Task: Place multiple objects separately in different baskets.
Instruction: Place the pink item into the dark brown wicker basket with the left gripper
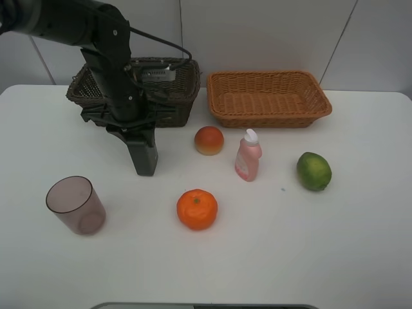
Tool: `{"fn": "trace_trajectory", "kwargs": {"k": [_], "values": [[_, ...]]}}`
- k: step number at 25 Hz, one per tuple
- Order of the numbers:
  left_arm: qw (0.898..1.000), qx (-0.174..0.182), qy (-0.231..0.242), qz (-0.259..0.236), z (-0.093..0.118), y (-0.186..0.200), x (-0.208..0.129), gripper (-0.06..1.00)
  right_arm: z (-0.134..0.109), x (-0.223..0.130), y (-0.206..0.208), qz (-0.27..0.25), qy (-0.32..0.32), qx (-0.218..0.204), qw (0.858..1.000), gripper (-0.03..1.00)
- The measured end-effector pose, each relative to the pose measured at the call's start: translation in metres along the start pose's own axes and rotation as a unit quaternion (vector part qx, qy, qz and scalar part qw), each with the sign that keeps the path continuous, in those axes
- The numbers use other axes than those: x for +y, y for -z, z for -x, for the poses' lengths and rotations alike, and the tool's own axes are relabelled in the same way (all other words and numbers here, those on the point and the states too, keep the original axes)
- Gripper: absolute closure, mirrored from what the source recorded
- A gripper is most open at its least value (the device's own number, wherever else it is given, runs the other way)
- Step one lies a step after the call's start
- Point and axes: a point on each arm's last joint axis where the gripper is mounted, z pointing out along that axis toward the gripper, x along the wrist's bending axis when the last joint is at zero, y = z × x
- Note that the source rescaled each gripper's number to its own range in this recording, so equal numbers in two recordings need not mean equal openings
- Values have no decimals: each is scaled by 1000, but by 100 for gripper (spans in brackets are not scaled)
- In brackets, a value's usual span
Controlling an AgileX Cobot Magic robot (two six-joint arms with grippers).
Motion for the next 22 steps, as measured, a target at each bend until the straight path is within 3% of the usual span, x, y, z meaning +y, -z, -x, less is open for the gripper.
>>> {"fn": "trace_trajectory", "kwargs": {"k": [16,22], "values": [[1000,0,0,0,0,2,0,49,0,0,0,0,0,0,1000,11],[1000,-4,-7,20,-3,25,0,49,0,0,0,0,0,0,1000,11]]}}
